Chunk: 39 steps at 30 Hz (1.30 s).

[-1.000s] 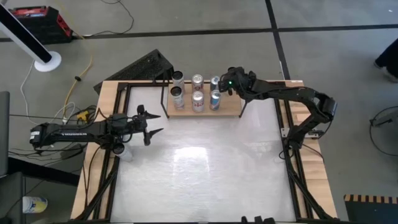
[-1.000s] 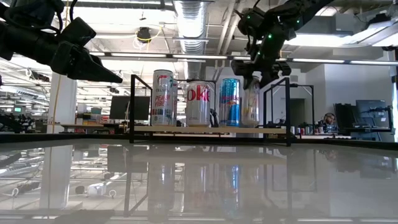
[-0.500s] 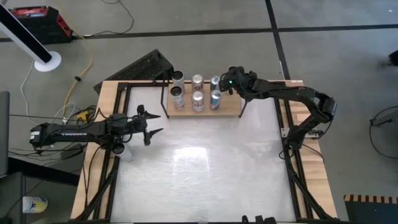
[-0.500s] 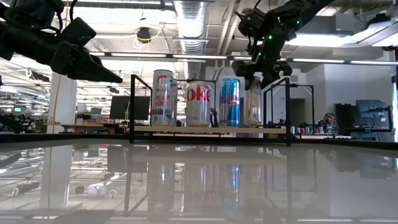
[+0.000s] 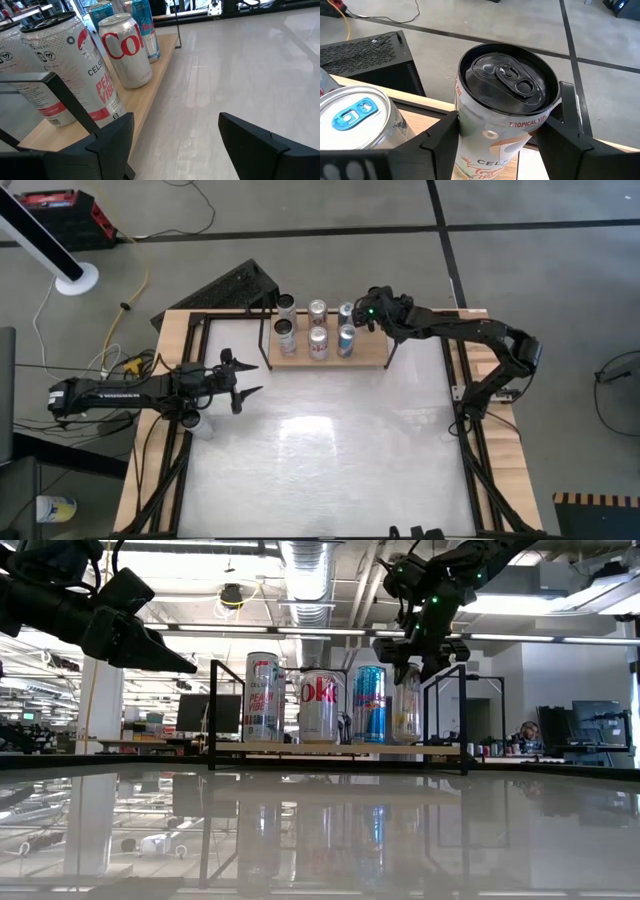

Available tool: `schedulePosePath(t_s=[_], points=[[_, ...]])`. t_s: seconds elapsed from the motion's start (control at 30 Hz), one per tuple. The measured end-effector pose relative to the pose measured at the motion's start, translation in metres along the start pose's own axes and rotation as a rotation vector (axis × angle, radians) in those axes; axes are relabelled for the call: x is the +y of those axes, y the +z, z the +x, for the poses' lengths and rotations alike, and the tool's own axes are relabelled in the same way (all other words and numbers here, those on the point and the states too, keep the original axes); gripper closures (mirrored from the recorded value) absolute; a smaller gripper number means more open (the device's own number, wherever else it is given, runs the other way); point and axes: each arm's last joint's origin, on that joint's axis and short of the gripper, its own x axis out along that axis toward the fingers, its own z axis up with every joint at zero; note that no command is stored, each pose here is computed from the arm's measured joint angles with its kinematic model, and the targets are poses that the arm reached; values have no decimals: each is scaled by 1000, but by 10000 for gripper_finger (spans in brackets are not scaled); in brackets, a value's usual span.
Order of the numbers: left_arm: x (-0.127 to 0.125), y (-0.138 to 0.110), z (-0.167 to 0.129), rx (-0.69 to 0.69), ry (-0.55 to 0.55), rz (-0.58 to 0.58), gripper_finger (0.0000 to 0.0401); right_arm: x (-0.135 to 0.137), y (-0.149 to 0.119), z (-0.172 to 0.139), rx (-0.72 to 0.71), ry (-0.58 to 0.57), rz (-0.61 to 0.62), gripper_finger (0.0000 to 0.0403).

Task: Place canned beverage on shelf
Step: Put the right white-yellow soda can on the shelf

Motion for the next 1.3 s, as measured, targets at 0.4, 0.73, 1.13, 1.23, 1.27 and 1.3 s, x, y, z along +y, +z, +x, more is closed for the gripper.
schedulePosePath(t_s=[0.4, 0.73, 1.13, 1.23, 1.27, 1.3], points=[[0, 0, 0, 0, 0, 0, 126, 0, 0, 0, 0, 0, 1, 150], [0, 0, 0, 0, 0, 0, 126, 0, 0, 0, 0, 1, 1, 95], [0, 0, 0, 1, 0, 0, 126, 0, 2, -1, -6, 4, 7, 82], [0, 0, 0, 1, 0, 0, 126, 0, 2, -1, -6, 4, 6, 82], [0, 0, 0, 1, 0, 0, 126, 0, 2, -1, -5, 4, 6, 82], [0, 0, 0, 1, 0, 0, 126, 0, 2, -1, -6, 4, 7, 82]])
